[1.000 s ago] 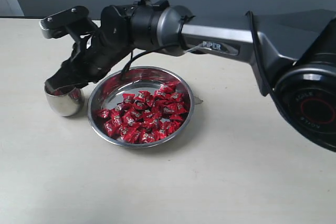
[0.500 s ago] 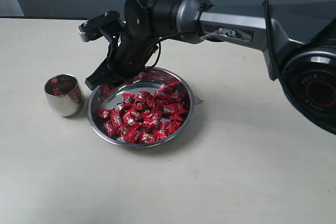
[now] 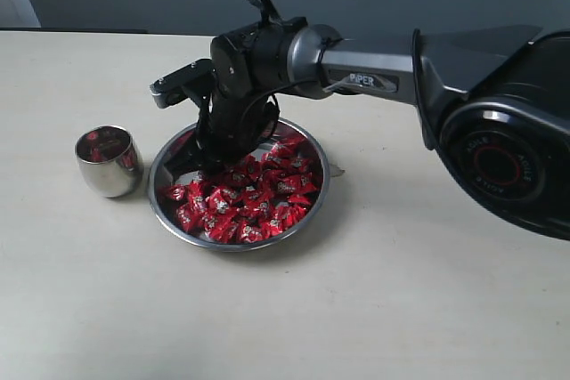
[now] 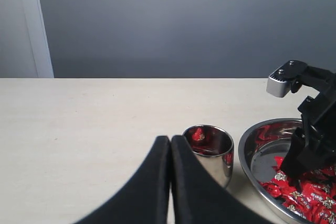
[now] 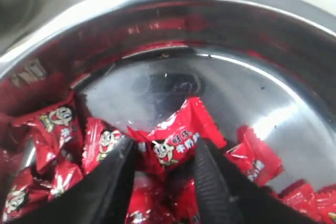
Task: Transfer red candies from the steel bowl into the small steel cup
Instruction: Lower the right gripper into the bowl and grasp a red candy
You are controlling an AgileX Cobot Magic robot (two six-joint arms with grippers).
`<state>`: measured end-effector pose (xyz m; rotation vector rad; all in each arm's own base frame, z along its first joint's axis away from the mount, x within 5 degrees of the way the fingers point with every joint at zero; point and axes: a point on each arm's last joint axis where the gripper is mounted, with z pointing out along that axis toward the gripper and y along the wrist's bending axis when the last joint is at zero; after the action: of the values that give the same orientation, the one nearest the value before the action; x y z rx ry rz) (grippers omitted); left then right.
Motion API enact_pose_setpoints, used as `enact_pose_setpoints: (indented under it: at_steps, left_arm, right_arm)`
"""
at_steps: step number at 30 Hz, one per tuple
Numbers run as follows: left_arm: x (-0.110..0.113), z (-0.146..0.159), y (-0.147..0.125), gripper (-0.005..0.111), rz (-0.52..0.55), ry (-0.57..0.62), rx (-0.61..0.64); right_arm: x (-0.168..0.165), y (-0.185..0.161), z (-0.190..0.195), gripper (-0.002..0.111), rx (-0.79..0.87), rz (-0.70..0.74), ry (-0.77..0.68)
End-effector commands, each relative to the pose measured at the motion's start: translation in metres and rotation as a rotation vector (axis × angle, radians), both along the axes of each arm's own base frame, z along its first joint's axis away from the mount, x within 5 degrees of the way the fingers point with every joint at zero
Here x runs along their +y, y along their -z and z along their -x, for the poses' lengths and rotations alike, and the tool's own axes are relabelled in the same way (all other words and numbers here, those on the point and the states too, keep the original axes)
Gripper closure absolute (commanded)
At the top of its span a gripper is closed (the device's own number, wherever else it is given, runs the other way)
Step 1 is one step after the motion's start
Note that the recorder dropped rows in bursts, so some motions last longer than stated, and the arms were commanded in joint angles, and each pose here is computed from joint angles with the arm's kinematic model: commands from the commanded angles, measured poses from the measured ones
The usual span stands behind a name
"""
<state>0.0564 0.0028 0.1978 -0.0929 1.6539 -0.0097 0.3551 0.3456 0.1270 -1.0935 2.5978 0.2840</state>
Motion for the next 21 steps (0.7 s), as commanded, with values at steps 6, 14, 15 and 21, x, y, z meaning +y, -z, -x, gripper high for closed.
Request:
enact_pose_setpoints:
  at_steps: [6, 14, 15, 21]
  left_arm:
    - [0.000, 0.000, -0.001, 0.106, 0.004, 0.005, -0.010]
    - [0.000, 0.000, -0.001, 0.106, 0.004, 0.005, -0.010]
    - [0.000, 0.000, -0.001, 0.106, 0.004, 0.005, -0.010]
    - [0.000, 0.000, -0.001, 0.106, 0.004, 0.005, -0.010]
  right_arm:
    - [0.000, 0.007, -0.002, 0.109, 0.002, 0.007, 0.004]
    - [0.002, -0.022, -0.005, 0.109, -0.071, -0.064, 0.013]
    - [0.002, -0.027, -0.005, 0.109, -0.082, -0.075, 0.014]
    - [0.003, -0.042, -0.005, 0.109, -0.117, -0.107, 0.014]
